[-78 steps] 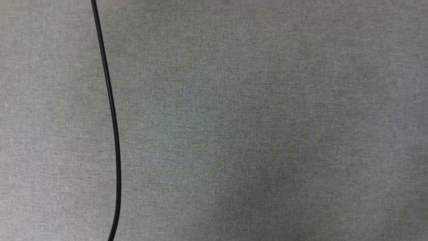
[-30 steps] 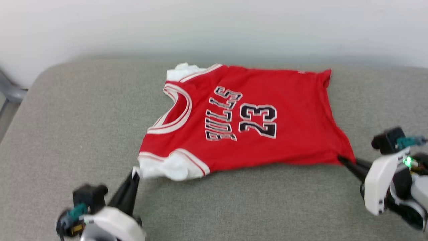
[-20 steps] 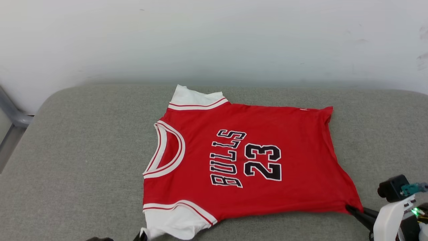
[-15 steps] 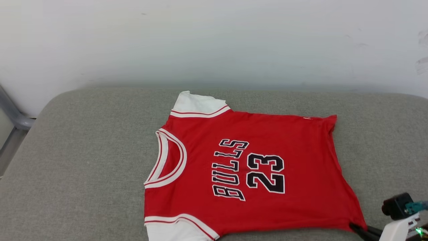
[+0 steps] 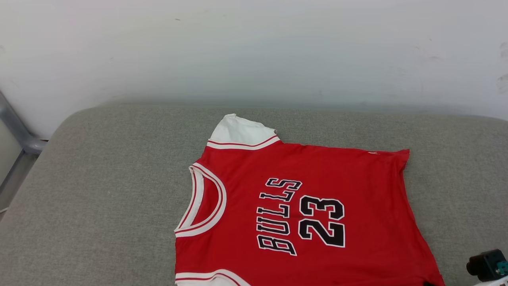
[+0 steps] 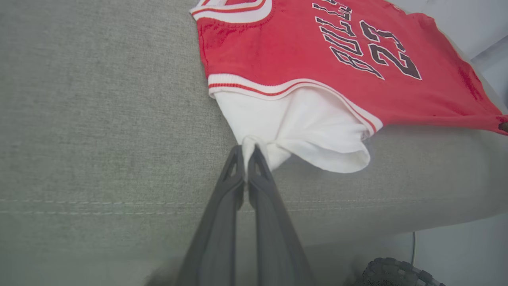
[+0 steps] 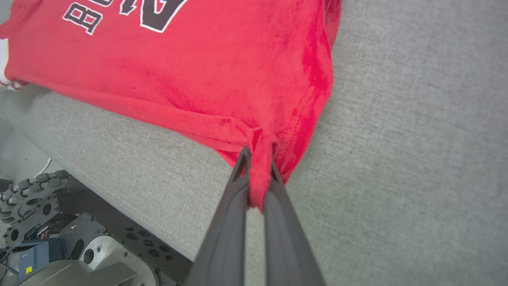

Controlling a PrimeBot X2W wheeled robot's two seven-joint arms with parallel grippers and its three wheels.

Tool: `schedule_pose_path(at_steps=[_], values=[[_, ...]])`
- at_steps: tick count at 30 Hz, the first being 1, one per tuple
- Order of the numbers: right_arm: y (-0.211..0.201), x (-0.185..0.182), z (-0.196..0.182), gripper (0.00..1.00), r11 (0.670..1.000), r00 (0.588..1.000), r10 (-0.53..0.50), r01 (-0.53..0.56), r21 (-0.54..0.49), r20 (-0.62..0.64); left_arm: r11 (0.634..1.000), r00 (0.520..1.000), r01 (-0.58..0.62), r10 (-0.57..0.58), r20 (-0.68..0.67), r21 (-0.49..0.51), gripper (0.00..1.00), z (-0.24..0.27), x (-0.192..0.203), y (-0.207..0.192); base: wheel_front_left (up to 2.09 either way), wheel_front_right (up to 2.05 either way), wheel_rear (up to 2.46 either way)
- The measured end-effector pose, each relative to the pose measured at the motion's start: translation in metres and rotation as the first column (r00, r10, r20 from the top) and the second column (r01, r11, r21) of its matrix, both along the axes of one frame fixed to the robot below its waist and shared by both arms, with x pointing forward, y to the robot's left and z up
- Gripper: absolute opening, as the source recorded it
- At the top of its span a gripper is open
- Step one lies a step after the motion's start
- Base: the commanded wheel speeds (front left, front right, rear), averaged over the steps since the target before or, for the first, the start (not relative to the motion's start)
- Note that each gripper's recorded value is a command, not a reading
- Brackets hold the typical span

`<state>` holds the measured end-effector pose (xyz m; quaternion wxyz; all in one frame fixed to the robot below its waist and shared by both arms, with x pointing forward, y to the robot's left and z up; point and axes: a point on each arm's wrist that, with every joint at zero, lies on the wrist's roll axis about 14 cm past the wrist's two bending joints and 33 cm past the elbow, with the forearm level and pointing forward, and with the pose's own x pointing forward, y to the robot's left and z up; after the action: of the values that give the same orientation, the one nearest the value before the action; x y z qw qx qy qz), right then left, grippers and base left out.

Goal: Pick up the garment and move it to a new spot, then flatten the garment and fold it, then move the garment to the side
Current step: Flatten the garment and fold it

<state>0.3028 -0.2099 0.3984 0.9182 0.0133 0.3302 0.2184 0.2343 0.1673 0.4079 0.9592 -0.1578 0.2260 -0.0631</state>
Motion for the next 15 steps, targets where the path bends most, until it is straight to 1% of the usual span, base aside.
schedule_pose_path(at_steps=[3, 9, 15], values=[[0.002, 0.007, 0.008, 0.00, 1.000, 0.999, -0.012, 0.011, 0.017, 0.030, 0.999, 0.998, 0.016, -0.018, 0.057, 0.028, 0.00, 0.012, 0.016, 0.001, 0.00, 0.00, 0.00], [0.003, 0.021, 0.020, 0.00, 0.999, 0.998, -0.028, 0.026, 0.031, 0.057, 0.994, 0.979, 0.052, -0.070, 0.191, 0.094, 0.00, 0.045, 0.062, 0.003, 0.00, 0.00, 0.00], [0.006, 0.036, 0.031, 0.00, 0.998, 0.996, -0.045, 0.041, 0.051, 0.074, 0.979, 0.955, 0.122, -0.160, 0.249, 0.164, 0.00, 0.063, 0.108, -0.003, 0.00, 0.00, 0.00]])
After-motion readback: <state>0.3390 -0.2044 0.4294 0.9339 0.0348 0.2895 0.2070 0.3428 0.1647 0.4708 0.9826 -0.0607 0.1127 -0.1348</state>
